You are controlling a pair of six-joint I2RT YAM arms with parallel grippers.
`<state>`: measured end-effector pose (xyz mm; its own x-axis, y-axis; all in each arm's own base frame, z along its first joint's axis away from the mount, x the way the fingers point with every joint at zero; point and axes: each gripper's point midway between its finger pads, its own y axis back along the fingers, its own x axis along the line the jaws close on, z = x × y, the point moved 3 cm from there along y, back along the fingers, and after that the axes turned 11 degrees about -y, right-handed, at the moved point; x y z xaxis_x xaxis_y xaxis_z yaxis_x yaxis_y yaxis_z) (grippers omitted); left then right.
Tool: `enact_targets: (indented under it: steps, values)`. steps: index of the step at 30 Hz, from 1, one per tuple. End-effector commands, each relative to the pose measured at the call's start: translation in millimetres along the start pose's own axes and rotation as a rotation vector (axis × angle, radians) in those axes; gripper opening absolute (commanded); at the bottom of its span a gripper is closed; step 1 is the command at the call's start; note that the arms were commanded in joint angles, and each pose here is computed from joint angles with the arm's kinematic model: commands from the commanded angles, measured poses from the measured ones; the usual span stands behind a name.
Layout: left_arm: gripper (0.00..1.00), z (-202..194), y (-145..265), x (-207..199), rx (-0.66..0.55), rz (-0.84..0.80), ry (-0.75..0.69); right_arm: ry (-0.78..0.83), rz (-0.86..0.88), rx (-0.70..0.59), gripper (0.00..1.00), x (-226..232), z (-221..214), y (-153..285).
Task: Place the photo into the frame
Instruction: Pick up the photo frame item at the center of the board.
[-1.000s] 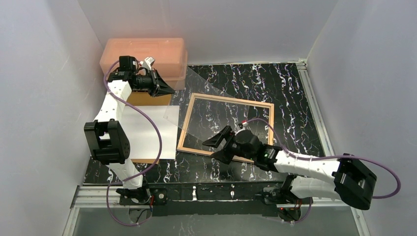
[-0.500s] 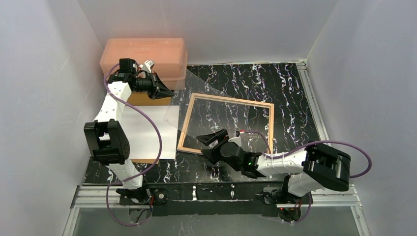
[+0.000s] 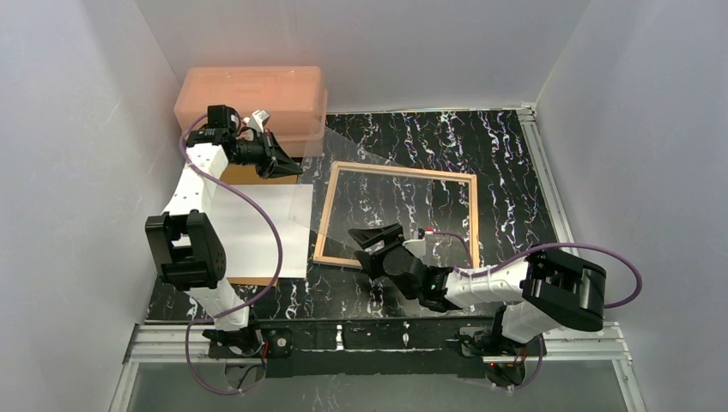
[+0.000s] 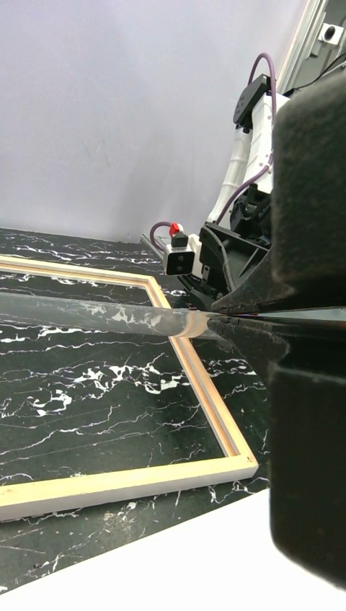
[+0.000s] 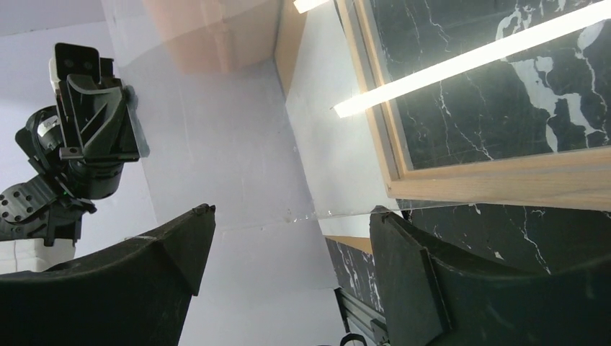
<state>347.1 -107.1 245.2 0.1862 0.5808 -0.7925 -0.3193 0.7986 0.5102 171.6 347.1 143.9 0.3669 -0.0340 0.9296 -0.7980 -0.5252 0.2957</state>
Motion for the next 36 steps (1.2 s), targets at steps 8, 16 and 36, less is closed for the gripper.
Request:
enact_targets:
  steps: [8,16,36]
  values:
    - [0.00,-31,22,-19,0.014,-0.037,-0.004,0.032,0.018,-0.155,0.85,12,16,7]
    - [0.00,-60,22,-9,0.081,-0.032,0.005,0.000,0.041,-0.274,0.72,18,53,28]
    - [0.00,-97,26,6,0.224,-0.006,-0.030,0.148,0.058,-0.393,0.01,50,64,38]
